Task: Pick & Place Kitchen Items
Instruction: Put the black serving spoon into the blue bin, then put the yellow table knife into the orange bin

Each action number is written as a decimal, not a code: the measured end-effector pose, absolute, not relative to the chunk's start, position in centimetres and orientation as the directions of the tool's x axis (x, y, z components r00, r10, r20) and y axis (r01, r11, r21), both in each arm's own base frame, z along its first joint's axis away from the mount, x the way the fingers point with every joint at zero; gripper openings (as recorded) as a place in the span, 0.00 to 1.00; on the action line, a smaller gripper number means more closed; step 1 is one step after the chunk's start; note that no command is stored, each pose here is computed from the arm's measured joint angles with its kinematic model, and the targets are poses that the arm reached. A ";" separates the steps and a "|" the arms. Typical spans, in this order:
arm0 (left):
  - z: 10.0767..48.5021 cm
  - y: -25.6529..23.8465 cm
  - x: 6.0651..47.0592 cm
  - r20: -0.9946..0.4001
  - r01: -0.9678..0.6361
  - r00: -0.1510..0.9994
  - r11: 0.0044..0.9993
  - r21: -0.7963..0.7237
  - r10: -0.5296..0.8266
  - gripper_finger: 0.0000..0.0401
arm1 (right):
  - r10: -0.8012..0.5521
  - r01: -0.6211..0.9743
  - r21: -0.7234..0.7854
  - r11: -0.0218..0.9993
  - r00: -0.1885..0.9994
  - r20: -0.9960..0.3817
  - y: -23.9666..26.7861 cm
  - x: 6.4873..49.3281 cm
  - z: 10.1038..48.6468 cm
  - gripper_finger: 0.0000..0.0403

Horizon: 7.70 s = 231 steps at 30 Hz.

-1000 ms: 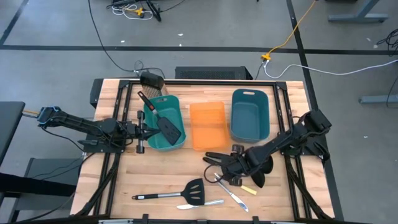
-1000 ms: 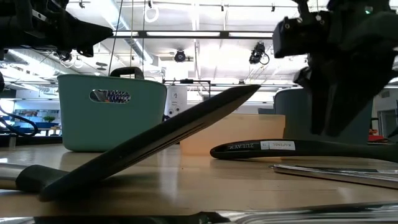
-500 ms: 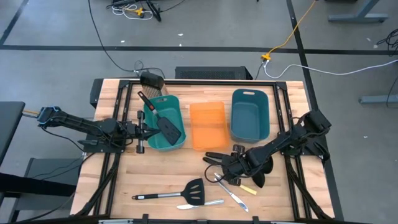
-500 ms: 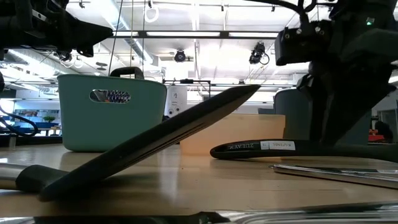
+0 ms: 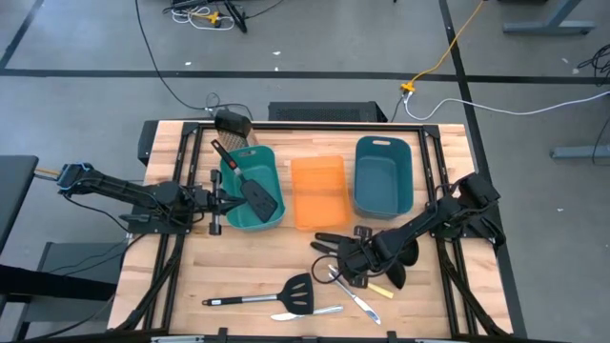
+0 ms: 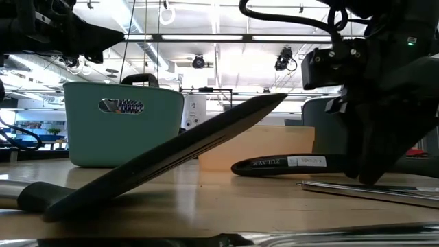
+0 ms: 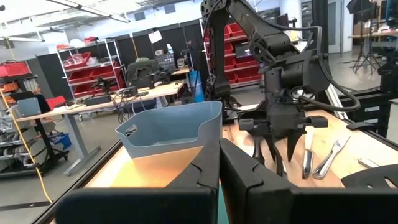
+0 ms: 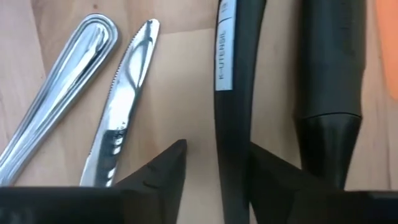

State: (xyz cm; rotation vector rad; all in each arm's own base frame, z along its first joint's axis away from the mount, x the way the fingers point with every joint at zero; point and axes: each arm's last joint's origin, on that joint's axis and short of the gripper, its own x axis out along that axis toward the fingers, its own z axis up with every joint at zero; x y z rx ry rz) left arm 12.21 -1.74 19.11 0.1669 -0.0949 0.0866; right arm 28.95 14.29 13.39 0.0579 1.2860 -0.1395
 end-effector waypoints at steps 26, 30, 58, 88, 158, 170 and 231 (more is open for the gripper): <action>19.0 -1.7 12.2 0.095 -0.090 0.992 0.986 0.143 0.077 0.02 | -0.075 0.077 -0.038 0.996 0.574 -0.815 14.1 27.4 21.3 0.11; 19.0 -1.7 12.2 0.092 -0.090 0.993 0.986 0.142 0.077 0.02 | -0.033 0.027 -0.019 0.999 0.738 -0.675 13.9 26.2 25.2 0.11; 18.9 -1.7 12.2 0.080 -0.088 0.994 0.985 0.145 0.077 0.02 | -0.051 0.048 0.132 0.990 0.998 0.021 5.5 13.0 23.1 0.11; 18.8 -1.7 12.2 0.073 -0.088 0.994 0.985 0.147 0.078 0.02 | -0.249 0.255 -0.051 0.965 0.963 0.106 3.4 10.8 29.7 0.11; 18.7 -1.7 12.2 0.065 -0.089 0.995 0.981 0.174 0.079 0.02 | -0.540 0.547 -0.089 0.832 0.764 -0.353 -9.0 15.1 19.0 0.11; 18.7 -1.7 12.2 0.066 -0.089 0.995 0.981 0.174 0.078 0.02 | -0.516 0.574 -0.026 0.819 0.715 -0.472 -10.2 15.1 17.2 0.11; 18.5 -1.7 12.3 0.044 -0.084 0.996 0.980 0.180 0.078 0.02 | -0.115 0.150 -0.111 0.982 0.955 0.272 -2.6 6.6 35.3 0.06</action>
